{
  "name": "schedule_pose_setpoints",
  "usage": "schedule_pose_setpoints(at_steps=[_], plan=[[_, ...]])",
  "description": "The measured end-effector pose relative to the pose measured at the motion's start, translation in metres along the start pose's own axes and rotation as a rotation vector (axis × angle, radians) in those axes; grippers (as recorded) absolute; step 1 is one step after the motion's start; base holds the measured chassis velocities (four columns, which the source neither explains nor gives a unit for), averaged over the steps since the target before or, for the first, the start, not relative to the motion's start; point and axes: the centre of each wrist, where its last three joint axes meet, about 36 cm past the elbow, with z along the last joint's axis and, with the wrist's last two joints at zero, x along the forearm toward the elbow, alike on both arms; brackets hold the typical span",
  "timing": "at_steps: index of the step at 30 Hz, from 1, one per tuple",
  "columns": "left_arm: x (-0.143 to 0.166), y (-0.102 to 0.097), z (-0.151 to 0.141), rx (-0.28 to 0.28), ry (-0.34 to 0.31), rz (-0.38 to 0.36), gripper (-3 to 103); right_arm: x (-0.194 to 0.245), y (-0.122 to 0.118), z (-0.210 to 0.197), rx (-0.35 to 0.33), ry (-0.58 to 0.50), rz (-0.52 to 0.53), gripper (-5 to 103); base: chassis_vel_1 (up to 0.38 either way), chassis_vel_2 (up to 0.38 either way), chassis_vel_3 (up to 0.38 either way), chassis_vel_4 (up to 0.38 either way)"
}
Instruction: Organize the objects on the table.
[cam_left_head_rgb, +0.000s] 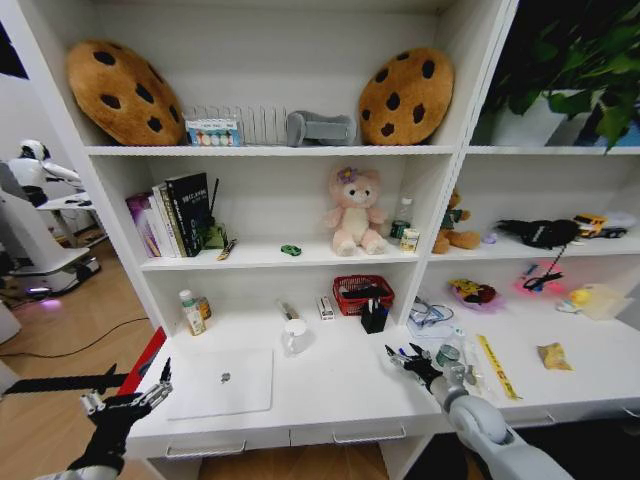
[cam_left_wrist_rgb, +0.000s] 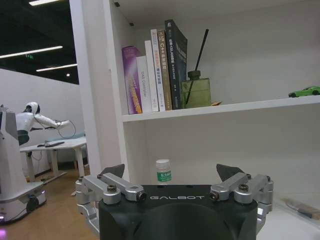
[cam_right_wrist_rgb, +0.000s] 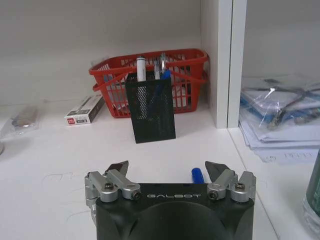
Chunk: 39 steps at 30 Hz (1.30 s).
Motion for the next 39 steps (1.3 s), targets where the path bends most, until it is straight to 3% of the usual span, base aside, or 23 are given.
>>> schedule_pose_setpoints(at_steps=[15, 17, 20, 34, 37, 39], plan=[[0.0, 0.0, 0.0, 0.0, 0.0, 0.0, 100, -0.008, -0.011, -0.009, -0.02, 0.021, 0.051, 81, 0.0, 0.0, 0.0, 0.0], [0.0, 0.0, 0.0, 0.0, 0.0, 0.0, 100, -0.008, -0.012, -0.011, -0.02, 0.03, 0.051, 71, 0.0, 0.0, 0.0, 0.0], [0.0, 0.0, 0.0, 0.0, 0.0, 0.0, 100, -0.01, -0.016, -0.011, -0.012, 0.044, 0.05, 66, 0.0, 0.0, 0.0, 0.0], [0.0, 0.0, 0.0, 0.0, 0.0, 0.0, 100, -0.014, -0.026, 0.003, -0.007, 0.092, 0.042, 64, 0.0, 0.0, 0.0, 0.0], [0.0, 0.0, 0.0, 0.0, 0.0, 0.0, 100, -0.018, -0.025, 0.0, -0.006, 0.096, 0.038, 48, 0.0, 0.0, 0.0, 0.0], [0.0, 0.0, 0.0, 0.0, 0.0, 0.0, 100, -0.019, -0.025, -0.001, -0.003, 0.097, 0.036, 48, 0.0, 0.0, 0.0, 0.0]])
